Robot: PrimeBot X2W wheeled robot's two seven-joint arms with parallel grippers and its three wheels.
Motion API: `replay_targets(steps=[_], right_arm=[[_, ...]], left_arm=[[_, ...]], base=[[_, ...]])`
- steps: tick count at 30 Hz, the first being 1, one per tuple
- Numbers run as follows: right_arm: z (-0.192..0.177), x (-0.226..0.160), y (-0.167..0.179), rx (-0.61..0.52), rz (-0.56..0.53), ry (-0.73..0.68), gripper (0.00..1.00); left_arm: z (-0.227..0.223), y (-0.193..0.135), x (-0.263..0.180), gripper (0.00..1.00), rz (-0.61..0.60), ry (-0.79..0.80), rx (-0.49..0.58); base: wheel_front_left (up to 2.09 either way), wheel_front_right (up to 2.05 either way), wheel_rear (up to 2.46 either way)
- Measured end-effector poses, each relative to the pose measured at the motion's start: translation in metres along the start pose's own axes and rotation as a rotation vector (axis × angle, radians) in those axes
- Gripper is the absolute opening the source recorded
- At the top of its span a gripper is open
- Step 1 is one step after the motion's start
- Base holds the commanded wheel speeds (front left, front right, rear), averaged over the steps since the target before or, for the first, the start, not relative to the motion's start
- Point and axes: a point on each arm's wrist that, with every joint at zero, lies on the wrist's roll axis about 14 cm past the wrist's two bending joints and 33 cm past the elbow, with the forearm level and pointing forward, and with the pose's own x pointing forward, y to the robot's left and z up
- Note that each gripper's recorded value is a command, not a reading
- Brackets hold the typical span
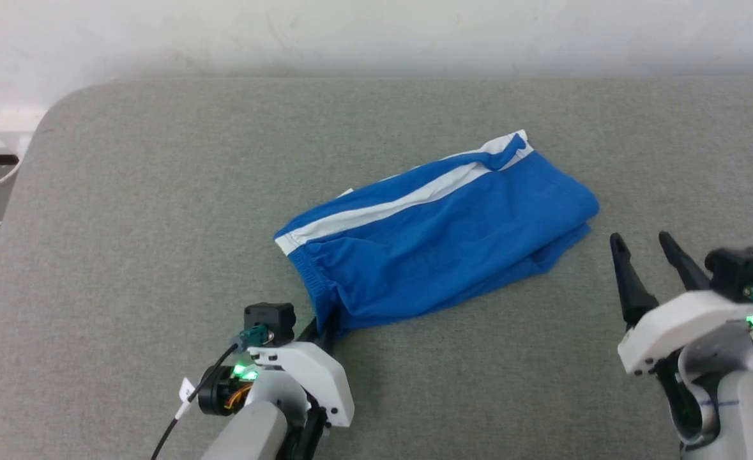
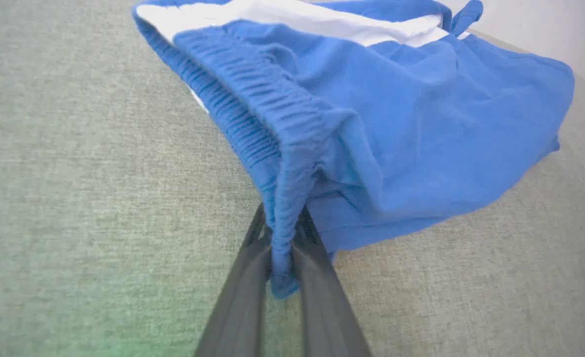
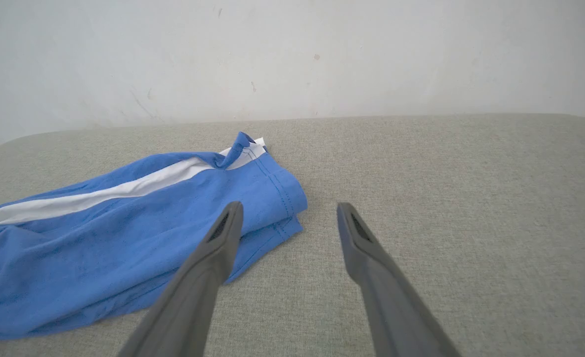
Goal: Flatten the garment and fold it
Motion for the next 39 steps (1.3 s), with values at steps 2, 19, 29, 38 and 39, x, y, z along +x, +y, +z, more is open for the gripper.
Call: replay_targets(steps=[2,19,29,38,39], right_arm=[[0.001,0.007,0.000,-0.005,-0.001,0.011,1.00],[-0.073,0.082,0.007,-0.024,-0.018,0.461,1.00],[-0.087,0.087,0.016,-0.092,-0.005,0.631,0.00],[-0.061,0.054,0.010,-0.034,-0.005,0.466,0.00],[-0.056,0.047,0.009,-0.028,-0.003,0.444,0.00]], left_arm=[[0.000,0.000,-0.001,0.00,-0.003,0.000,-0.003],[0.000,0.003,0.002,0.00,-0.012,-0.003,-0.019],[-0.001,0.007,0.003,0.00,-0.001,-0.005,-0.045],[0.010,0.008,-0.011,0.00,-0.018,-0.028,-0.008],[0.011,0.008,-0.014,0.00,-0.021,-0.032,-0.002]], base=[[0.00,0.00,0.00],[0.00,0.00,0.00],[0.00,0.00,0.00],[0.00,0.00,0.00],[0.00,0.00,0.00]])
